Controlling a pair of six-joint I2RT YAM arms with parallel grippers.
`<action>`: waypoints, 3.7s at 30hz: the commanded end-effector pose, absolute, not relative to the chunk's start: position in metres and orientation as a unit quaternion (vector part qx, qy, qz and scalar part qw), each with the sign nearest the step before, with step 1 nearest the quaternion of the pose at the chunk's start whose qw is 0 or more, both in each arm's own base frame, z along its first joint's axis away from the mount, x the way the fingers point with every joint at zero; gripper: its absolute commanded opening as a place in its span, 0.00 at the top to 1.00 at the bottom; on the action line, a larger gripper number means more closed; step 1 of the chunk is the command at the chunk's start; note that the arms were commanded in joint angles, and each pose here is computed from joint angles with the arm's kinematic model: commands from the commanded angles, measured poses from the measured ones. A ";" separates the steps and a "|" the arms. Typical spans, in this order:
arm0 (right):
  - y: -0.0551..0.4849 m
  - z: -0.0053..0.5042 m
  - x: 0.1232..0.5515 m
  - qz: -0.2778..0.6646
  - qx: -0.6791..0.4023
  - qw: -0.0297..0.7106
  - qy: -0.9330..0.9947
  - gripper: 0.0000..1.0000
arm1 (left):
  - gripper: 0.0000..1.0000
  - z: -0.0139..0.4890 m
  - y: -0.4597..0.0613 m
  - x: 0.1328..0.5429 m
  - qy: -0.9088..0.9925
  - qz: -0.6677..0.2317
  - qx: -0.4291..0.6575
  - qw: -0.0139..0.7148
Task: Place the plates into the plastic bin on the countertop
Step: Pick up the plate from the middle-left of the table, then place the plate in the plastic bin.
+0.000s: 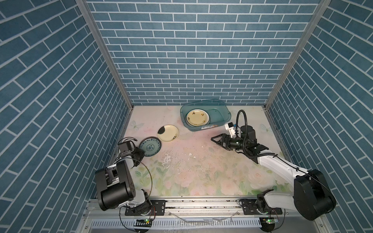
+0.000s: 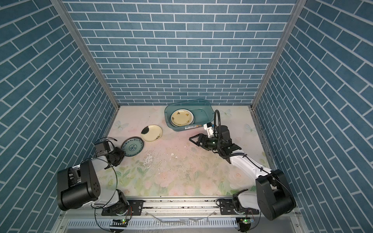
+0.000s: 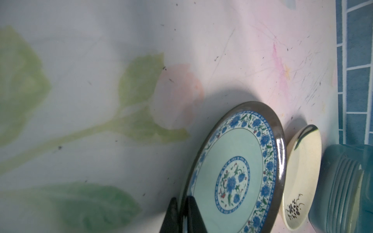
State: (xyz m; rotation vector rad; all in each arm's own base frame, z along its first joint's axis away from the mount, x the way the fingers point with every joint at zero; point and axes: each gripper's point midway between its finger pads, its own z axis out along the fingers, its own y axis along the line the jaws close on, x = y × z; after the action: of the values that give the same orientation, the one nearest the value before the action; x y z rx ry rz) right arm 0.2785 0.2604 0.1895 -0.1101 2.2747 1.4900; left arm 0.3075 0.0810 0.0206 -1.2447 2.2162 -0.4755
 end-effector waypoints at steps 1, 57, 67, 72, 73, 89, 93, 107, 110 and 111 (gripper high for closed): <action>0.264 0.196 0.275 0.549 -0.044 0.204 0.809 0.12 | 1.00 0.001 0.075 0.276 0.839 -0.149 -0.475 0.220; 0.209 0.216 0.263 0.434 -0.021 0.326 0.839 0.12 | 1.00 0.183 -0.146 0.391 0.886 -0.218 -0.185 0.366; 0.198 0.218 0.260 0.415 -0.008 0.340 0.844 0.12 | 1.00 0.198 -0.152 0.435 0.884 -0.189 -0.174 0.391; 0.192 0.219 0.255 0.406 -0.002 0.346 0.846 0.12 | 1.00 0.205 -0.158 0.466 0.887 -0.167 -0.161 0.398; 0.190 0.218 0.254 0.404 -0.001 0.347 0.846 0.12 | 1.00 0.203 -0.159 0.473 0.890 -0.158 -0.158 0.397; 0.177 0.212 0.247 0.377 0.011 0.353 0.856 0.12 | 1.00 0.157 -0.203 0.540 0.919 -0.167 -0.132 0.331; 0.176 0.212 0.246 0.376 0.011 0.353 0.857 0.12 | 1.00 0.139 -0.208 0.544 0.926 -0.163 -0.128 0.315; 0.174 0.209 0.244 0.374 0.016 0.349 0.859 0.13 | 0.48 0.123 -0.232 0.551 0.937 -0.185 -0.088 0.283; 0.174 0.208 0.244 0.372 0.017 0.348 0.860 0.13 | 0.36 0.135 -0.237 0.553 0.932 -0.195 -0.077 0.297; 0.174 0.207 0.244 0.371 0.017 0.348 0.861 0.13 | 0.34 0.138 -0.238 0.553 0.930 -0.198 -0.073 0.300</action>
State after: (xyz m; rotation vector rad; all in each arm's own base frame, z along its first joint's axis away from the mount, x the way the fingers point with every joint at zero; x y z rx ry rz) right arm 0.2463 0.1773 0.2120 0.0550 2.2266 0.9943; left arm 0.5554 -0.2281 0.1221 -0.2608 2.4867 -0.5029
